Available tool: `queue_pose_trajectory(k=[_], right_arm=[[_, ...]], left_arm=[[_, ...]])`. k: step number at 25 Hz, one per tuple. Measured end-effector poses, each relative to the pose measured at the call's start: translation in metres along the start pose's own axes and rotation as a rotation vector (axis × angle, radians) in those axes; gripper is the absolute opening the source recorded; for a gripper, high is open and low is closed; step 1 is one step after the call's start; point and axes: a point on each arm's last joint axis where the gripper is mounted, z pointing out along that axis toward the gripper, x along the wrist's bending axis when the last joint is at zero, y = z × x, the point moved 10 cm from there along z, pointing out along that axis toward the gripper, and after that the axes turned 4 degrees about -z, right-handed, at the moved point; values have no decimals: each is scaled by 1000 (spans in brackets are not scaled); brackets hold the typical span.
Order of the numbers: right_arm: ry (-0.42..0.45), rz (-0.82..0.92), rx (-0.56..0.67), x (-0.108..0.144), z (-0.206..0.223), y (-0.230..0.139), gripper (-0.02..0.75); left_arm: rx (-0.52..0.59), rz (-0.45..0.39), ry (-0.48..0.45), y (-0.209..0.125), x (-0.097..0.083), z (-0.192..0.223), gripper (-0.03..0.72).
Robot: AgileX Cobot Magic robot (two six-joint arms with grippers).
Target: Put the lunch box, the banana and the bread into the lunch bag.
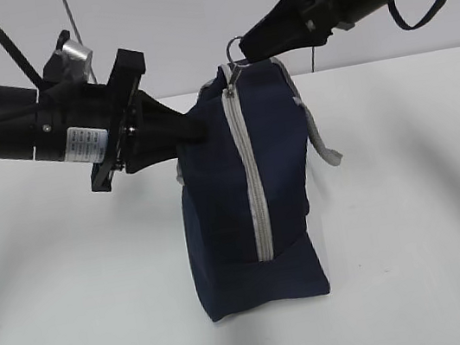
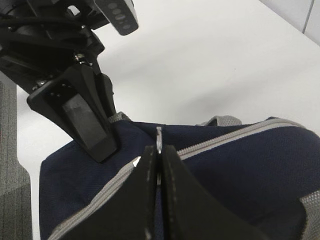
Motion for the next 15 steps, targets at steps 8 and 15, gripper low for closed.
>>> queue_pose_trajectory(k=[8, 15], right_arm=[[-98, 3, -5, -19, -1, 1, -16], [-224, 24, -21, -54, 4, 0, -16]], left_arm=[[27, 40, -32, -5, -6, 0, 15], [70, 65, -34, -14, -6, 0, 15]])
